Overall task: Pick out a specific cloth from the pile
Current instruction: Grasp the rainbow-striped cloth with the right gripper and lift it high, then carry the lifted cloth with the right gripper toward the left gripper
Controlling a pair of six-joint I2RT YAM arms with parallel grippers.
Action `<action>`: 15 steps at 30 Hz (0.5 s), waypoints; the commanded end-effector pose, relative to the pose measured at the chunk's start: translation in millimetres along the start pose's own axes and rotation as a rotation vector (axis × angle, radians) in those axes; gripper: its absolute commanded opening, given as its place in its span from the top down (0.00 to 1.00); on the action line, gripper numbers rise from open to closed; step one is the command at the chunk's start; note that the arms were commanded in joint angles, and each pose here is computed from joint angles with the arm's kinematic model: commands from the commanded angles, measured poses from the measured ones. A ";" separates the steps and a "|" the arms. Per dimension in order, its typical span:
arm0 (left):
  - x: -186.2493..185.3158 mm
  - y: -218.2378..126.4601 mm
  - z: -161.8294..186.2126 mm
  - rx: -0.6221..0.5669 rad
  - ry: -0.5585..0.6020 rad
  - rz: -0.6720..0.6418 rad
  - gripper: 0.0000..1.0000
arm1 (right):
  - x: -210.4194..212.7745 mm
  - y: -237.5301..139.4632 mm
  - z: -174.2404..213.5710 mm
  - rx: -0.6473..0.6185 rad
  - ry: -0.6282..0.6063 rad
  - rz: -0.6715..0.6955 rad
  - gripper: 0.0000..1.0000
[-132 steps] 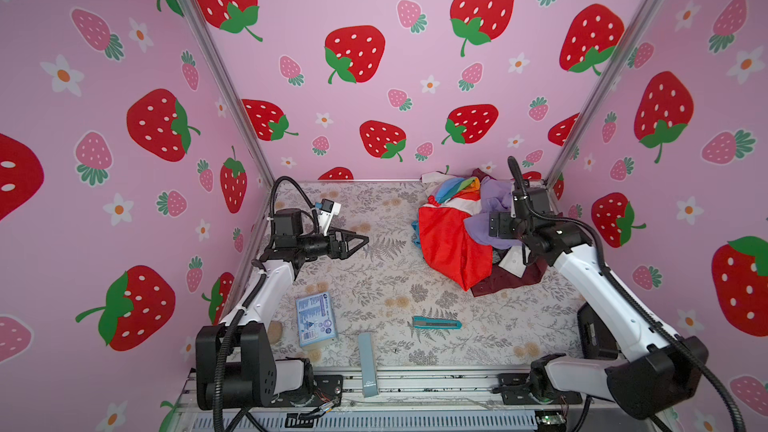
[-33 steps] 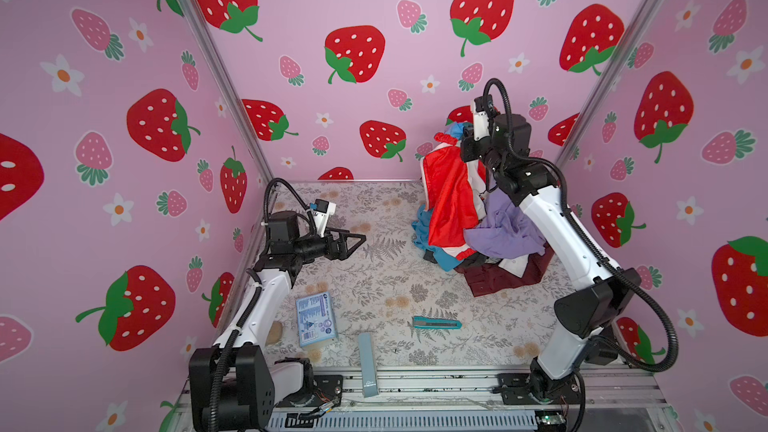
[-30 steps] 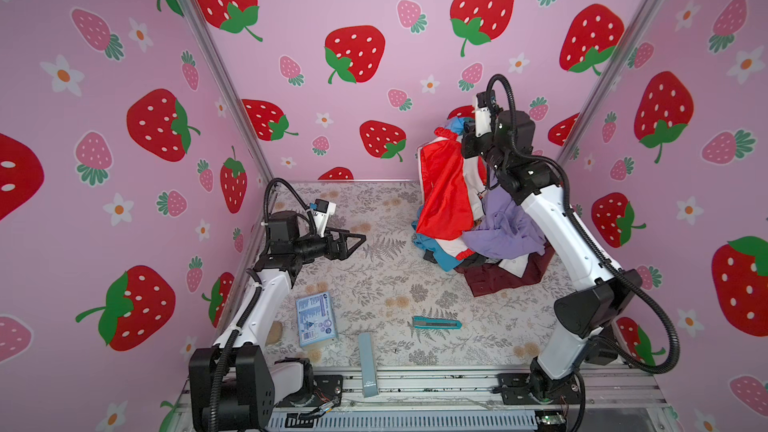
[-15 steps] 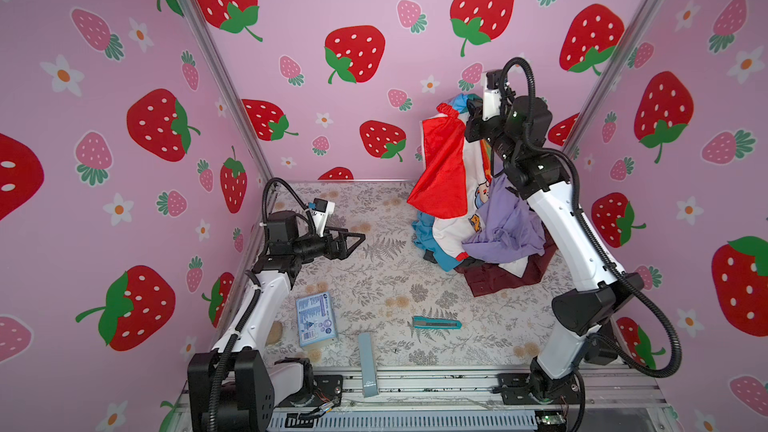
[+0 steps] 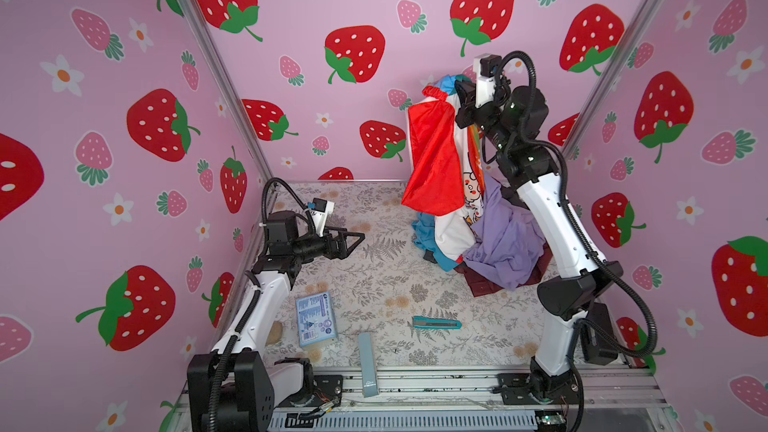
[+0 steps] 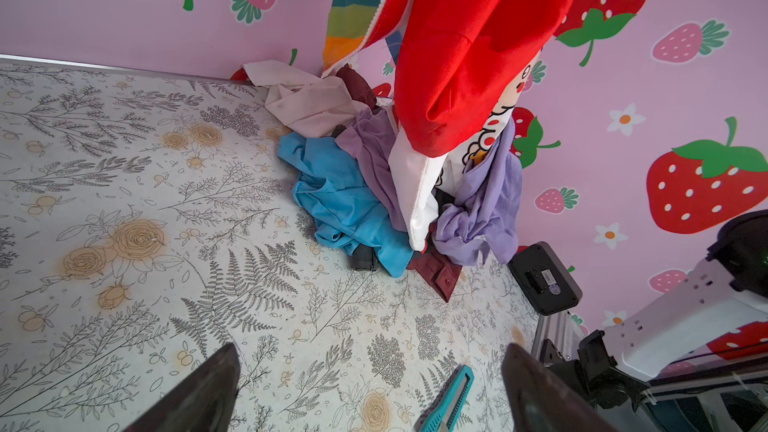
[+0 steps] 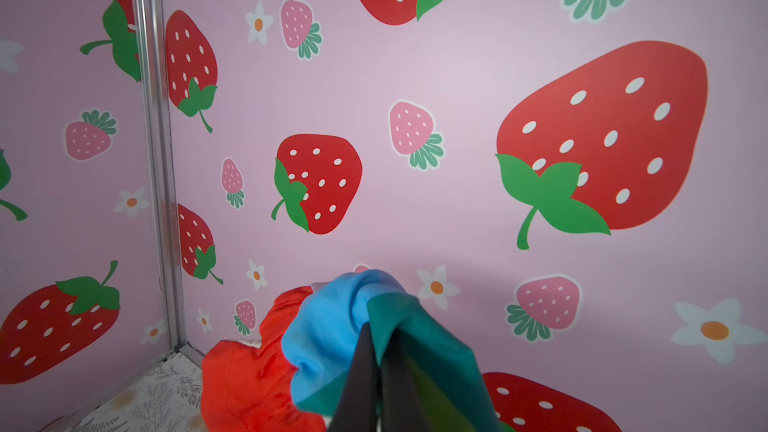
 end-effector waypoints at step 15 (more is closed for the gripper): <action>-2.3 -4.1 1.1 -0.007 0.021 -0.020 0.01 | 35.6 -22.2 -90.5 -0.469 -0.023 -0.310 1.00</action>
Point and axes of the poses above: each gripper's point midway between its finger pads, its own y axis out along the fingers, its own x axis along the line the jaws close on, z = x × y, the point moved 6 cm from there along -y, back along the fingers, and after that the axes turned 9 degrees about y, right-handed, at the moved point
